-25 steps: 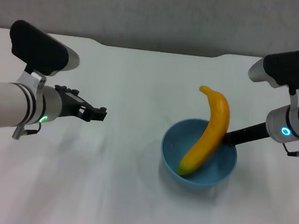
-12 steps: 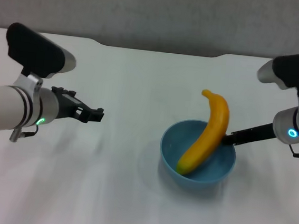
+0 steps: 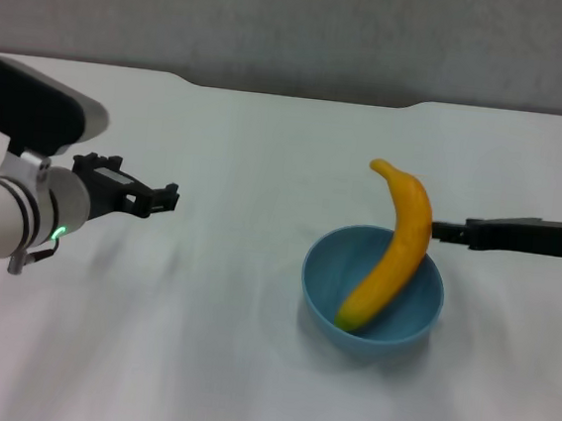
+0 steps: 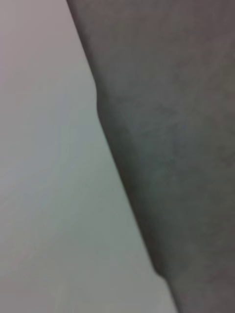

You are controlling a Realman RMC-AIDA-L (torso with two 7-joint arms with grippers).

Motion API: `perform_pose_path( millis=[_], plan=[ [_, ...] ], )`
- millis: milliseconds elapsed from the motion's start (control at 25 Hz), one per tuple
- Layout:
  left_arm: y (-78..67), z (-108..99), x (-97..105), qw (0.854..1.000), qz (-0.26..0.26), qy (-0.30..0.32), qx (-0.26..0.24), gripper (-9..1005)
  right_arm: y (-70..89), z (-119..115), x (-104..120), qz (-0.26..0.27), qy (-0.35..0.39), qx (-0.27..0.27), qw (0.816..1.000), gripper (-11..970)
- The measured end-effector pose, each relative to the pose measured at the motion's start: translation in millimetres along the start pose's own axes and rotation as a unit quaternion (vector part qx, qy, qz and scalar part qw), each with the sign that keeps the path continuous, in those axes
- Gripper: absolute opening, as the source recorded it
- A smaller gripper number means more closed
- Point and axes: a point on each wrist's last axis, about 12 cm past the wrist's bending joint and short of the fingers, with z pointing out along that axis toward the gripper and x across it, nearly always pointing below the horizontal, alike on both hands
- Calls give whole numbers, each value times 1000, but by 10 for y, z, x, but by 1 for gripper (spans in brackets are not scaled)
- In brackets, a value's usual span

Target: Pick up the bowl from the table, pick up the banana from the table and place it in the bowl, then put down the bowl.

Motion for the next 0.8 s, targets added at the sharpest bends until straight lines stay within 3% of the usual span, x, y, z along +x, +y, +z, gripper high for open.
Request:
perform_pose_path(
  millis=[200, 560, 800],
  plan=[
    [51, -17, 164, 998, -33, -49, -28, 897, -119, -186, 161, 10, -82, -14, 996, 607],
    [-153, -53, 481, 989, -6, -138, -57, 892, -368, -352, 628, 24, -209, 24, 977, 601],
    [-102, -21, 661, 987, -75, -129, -59, 891, -409, -414, 988, 25, -314, 61, 947, 593]
  ],
)
